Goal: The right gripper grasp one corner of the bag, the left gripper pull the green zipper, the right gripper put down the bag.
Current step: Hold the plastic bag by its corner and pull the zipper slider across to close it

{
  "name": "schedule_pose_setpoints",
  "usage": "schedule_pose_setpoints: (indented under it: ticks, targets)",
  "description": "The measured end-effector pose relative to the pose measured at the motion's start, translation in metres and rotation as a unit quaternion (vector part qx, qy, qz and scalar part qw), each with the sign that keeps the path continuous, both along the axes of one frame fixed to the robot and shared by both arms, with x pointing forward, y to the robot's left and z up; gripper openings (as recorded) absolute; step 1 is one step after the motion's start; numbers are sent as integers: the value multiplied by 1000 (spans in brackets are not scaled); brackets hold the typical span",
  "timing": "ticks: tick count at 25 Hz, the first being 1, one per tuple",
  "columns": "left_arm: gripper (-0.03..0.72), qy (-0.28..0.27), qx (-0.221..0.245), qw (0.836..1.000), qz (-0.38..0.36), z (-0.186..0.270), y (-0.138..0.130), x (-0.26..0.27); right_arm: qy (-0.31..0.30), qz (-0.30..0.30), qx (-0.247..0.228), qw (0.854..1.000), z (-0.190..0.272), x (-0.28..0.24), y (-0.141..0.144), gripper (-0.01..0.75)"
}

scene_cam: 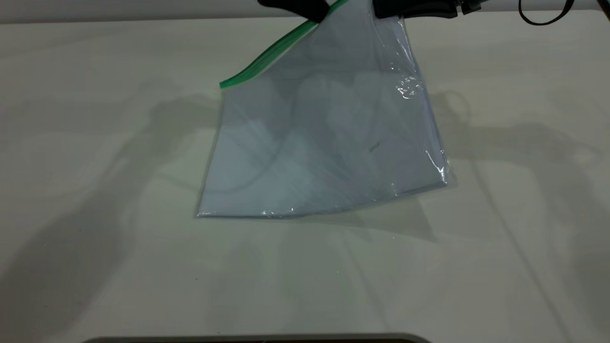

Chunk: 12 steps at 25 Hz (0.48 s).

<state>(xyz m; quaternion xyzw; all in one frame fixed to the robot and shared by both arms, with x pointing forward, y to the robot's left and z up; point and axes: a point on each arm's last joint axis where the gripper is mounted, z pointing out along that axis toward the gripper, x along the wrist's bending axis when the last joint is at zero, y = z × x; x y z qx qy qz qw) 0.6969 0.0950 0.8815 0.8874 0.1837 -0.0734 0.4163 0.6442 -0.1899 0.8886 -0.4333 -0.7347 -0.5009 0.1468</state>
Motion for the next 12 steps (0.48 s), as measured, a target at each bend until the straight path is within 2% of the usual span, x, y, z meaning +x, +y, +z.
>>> schedule_pose_setpoints:
  ticks: [12]
  targets:
    - [55, -11, 50, 999, 4, -12, 17, 6, -2, -11, -3, 1000, 0, 2, -1, 34]
